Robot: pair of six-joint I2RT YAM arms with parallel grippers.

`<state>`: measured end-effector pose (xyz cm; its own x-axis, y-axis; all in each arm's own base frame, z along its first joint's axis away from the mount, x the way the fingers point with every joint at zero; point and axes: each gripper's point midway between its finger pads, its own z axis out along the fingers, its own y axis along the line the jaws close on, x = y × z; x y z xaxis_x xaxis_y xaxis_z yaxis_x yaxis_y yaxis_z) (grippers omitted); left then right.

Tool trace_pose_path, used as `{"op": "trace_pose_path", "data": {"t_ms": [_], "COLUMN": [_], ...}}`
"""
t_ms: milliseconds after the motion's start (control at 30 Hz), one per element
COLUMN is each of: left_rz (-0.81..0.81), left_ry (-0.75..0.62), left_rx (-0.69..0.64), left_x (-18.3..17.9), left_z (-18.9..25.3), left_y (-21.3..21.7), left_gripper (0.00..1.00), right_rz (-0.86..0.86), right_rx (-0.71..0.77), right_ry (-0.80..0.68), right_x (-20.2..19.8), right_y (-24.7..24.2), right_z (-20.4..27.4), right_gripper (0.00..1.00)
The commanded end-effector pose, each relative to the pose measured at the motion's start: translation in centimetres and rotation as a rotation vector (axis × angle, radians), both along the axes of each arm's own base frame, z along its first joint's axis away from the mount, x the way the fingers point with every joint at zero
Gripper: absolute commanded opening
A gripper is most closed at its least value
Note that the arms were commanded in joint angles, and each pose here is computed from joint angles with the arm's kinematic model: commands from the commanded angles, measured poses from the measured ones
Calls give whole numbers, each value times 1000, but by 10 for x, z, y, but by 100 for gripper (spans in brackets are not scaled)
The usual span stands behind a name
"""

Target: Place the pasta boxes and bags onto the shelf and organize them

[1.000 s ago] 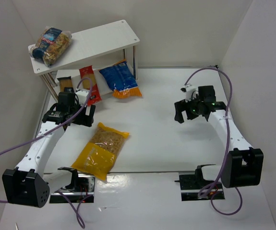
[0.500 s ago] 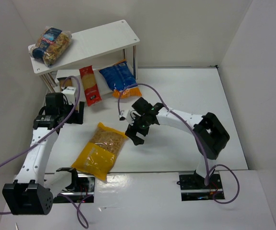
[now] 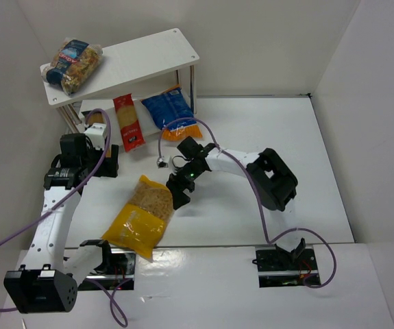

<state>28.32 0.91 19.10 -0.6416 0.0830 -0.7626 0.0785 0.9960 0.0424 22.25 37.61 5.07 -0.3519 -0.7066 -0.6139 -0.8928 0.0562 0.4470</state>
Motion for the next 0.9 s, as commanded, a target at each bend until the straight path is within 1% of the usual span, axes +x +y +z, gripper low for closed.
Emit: {"op": "trace_pose_path", "data": {"t_ms": [0, 100, 233, 367, 400, 433, 600, 633, 700, 867], "left_rz": [-16, -23, -23, -30, -36, -36, -43, -43, -43, -50], "left_ry": [-32, -33, -33, -33, -33, -33, -25, -25, -25, -25], "left_rx": [-5, -11, -11, -17, -10, -10, -17, -17, -17, -22], "left_x": [5, 5, 5, 5, 5, 5, 3, 3, 3, 3], "left_z": [7, 7, 7, 7, 7, 7, 6, 6, 6, 6], "left_y": [-1, -3, -3, -5, -4, -4, -6, -6, -6, -8], "left_gripper": [100, 100, 100, 100, 100, 100, 100, 100, 100, 100], "right_rz": [45, 40, -3, -114, -116, -118, -79, -86, -75, -40], "right_rx": [119, 102, 94, 97, 108, 111, 79, 60, 63, 30], "right_ry": [119, 154, 149, 152, 161, 176, 236, 261, 256, 289], "right_x": [-5, -11, -3, 30, 33, 32, 14, 12, 10, -9], "right_y": [14, 11, 11, -3, -4, -3, 5, 4, 9, 18], "right_z": [13, 1, -4, -3, -5, -1, -18, -27, -29, -41], "right_gripper": [100, 100, 100, 100, 100, 100, 100, 100, 100, 100]}}
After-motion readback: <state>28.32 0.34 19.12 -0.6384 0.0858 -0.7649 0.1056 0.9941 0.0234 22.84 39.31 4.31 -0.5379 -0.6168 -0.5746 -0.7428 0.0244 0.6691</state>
